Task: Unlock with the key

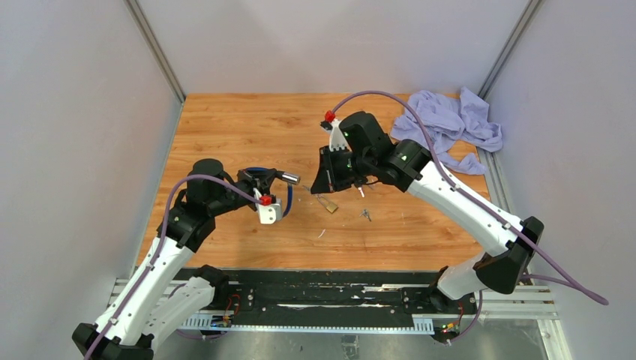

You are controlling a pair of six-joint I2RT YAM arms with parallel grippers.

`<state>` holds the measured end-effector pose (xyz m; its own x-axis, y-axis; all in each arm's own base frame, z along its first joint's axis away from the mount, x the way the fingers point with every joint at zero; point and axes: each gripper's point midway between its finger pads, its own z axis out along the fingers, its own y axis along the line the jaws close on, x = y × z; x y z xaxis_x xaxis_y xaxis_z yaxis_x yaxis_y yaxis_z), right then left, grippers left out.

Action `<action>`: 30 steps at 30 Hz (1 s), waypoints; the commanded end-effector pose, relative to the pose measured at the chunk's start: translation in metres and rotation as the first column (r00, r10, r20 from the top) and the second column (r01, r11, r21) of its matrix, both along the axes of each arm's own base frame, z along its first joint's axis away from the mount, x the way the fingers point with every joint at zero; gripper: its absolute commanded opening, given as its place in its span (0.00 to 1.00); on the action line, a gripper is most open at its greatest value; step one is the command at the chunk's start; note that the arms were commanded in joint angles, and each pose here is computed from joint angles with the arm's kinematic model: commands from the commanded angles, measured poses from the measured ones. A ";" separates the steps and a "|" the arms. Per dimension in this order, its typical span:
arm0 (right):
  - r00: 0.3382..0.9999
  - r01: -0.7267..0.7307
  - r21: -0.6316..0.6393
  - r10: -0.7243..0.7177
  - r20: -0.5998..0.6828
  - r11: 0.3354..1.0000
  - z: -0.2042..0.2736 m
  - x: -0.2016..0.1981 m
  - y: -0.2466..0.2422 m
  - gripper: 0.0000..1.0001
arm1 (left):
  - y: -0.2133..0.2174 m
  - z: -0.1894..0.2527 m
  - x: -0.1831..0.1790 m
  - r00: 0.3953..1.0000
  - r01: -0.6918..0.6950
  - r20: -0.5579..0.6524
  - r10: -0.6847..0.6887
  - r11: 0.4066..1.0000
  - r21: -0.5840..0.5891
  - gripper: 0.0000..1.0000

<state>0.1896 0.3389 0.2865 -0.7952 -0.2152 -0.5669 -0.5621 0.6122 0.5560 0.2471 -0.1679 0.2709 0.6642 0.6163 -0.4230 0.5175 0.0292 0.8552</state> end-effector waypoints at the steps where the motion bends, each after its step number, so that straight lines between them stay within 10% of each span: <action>1: 1.000 -0.008 0.031 0.009 -0.016 0.999 -0.003 0.000 0.012 0.00 | -0.004 0.023 0.001 0.997 0.011 0.077 -0.008 0.999 -0.041 0.00; 30: 0.999 -0.037 0.067 0.034 0.042 0.997 0.009 -0.005 -0.005 0.01 | -0.016 0.018 -0.025 0.984 0.155 0.099 -0.151 0.988 -0.028 0.00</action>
<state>0.1816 0.3391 0.2870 -0.7849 -0.2217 -0.5786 -0.5862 0.5682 0.5775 0.2276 -0.1780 0.2732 0.7408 0.5348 -0.4065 0.4890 -0.0145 0.8722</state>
